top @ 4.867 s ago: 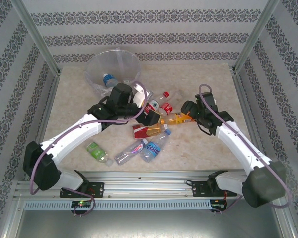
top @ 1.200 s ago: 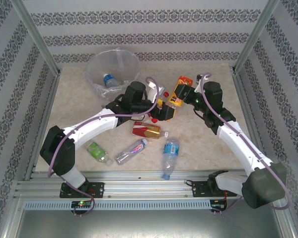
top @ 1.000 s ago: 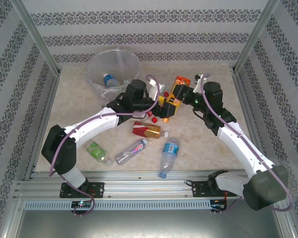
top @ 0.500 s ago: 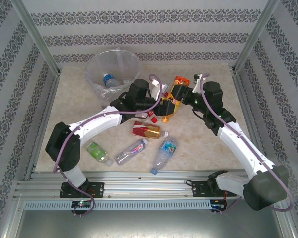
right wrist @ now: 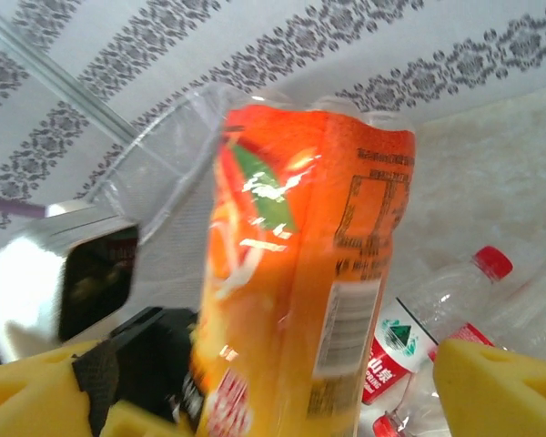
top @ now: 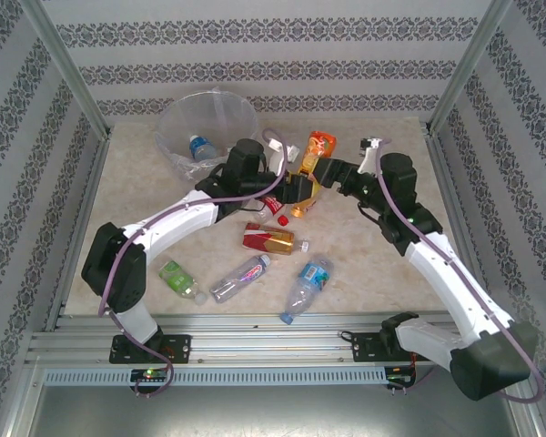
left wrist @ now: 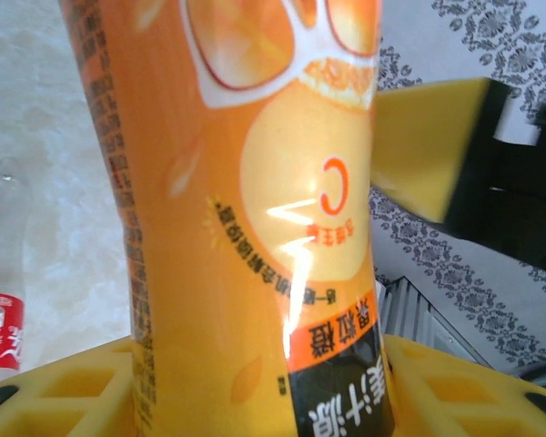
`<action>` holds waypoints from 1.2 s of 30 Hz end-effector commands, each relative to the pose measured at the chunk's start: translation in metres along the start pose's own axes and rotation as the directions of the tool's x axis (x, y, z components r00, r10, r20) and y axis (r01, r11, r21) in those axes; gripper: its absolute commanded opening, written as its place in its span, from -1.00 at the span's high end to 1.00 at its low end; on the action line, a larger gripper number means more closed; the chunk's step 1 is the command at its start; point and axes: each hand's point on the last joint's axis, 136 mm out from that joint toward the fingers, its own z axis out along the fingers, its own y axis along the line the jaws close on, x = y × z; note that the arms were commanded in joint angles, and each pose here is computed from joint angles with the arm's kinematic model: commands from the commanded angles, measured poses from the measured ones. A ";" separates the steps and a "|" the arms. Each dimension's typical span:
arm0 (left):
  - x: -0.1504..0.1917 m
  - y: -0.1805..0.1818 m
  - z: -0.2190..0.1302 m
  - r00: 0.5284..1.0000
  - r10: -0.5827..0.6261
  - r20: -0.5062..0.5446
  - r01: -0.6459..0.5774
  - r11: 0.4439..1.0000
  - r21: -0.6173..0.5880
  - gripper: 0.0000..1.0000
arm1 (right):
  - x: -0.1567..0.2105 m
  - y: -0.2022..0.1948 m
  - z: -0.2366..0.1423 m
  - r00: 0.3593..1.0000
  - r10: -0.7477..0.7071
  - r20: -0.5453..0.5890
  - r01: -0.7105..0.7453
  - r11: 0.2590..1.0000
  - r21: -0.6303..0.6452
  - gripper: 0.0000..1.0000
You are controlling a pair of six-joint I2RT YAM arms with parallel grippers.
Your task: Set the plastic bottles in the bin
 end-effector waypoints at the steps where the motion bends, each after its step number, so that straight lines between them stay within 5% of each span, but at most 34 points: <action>1: -0.029 -0.013 -0.019 0.997 0.026 0.073 -0.028 0.999 0.018 0.07 | 0.000 0.010 -0.019 1.000 -0.030 0.008 0.030 0.999 -0.034 -0.88; 7: -0.053 -0.012 -0.043 0.994 0.056 0.098 -0.052 0.998 -0.041 0.06 | 0.002 0.017 -0.043 0.996 -0.092 -0.005 0.092 0.995 -0.025 -0.96; 14: -0.087 -0.005 -0.081 0.986 0.146 0.079 -0.121 0.958 -0.258 0.05 | 0.012 0.009 -0.057 0.993 -0.110 -0.034 0.111 0.993 0.026 -0.96; 26: -0.133 0.055 -0.169 0.972 0.235 0.016 -0.160 0.708 -0.688 0.04 | 0.019 -0.003 -0.054 0.992 -0.108 -0.058 0.112 0.992 0.065 -0.95; 36: -0.146 0.107 -0.182 0.978 0.200 0.058 -0.098 0.685 -0.722 0.03 | 0.020 -0.006 -0.056 0.991 -0.119 -0.060 0.123 0.989 0.081 -0.95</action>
